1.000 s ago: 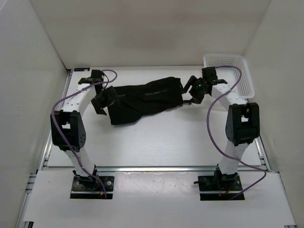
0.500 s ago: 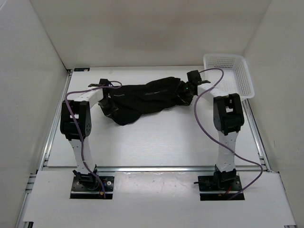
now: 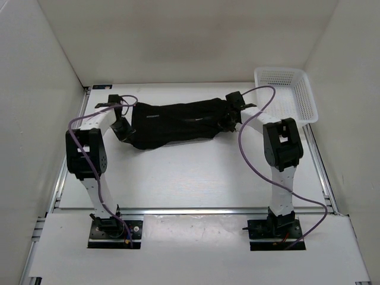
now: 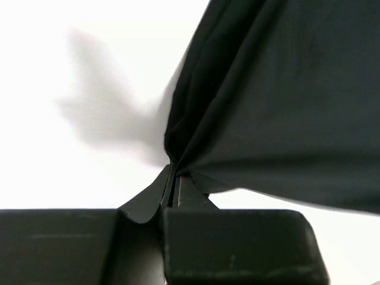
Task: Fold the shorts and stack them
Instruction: Fold the shorts
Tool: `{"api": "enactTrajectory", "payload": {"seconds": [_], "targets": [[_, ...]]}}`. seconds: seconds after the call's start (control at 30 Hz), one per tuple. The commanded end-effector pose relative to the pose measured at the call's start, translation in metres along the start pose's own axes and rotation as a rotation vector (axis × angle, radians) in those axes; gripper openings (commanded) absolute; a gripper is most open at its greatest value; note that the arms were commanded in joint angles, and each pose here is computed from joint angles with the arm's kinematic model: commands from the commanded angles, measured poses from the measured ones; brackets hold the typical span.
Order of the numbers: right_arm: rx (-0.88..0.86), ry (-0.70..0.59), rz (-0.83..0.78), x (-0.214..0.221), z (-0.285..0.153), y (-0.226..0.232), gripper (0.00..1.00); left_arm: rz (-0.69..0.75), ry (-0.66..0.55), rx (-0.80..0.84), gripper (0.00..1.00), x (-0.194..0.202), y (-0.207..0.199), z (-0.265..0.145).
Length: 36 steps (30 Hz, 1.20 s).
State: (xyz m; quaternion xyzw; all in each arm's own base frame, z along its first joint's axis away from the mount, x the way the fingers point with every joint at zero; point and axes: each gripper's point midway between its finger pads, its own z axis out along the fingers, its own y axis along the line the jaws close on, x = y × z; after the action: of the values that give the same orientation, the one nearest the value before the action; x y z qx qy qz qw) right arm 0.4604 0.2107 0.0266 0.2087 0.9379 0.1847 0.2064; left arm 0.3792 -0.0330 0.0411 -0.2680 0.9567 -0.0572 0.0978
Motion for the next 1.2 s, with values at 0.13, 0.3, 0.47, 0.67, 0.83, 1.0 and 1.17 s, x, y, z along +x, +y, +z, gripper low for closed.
{"api": "enactTrajectory", "payload": {"seconds": [0.13,0.3,0.47,0.67,0.83,1.0,1.17], "targets": [[0.065,-0.041,-0.029,0.018,-0.069,-0.04,0.0,-0.023,-0.024,0.033,0.1,0.026,0.033,-0.041],[0.092,0.022,-0.032,0.079,-0.104,-0.086,0.0,-0.036,0.018,0.021,0.1,0.079,0.059,-0.051],[0.028,0.053,-0.086,0.116,-0.14,-0.087,0.6,-0.002,0.07,0.129,0.74,0.114,0.039,-0.072],[0.093,-0.047,-0.154,0.107,-0.181,-0.095,0.82,0.061,-0.127,0.125,0.8,0.06,0.023,-0.12],[0.119,-0.159,-0.16,0.063,-0.194,-0.088,0.44,0.139,-0.134,0.114,0.44,0.032,-0.008,-0.108],[0.119,-0.133,-0.189,0.029,-0.163,-0.07,0.44,0.165,-0.122,0.097,0.84,0.003,-0.033,-0.08],[0.128,-0.099,-0.214,0.005,-0.131,-0.053,0.63,0.206,-0.05,0.076,0.83,-0.001,-0.053,-0.04]]}}
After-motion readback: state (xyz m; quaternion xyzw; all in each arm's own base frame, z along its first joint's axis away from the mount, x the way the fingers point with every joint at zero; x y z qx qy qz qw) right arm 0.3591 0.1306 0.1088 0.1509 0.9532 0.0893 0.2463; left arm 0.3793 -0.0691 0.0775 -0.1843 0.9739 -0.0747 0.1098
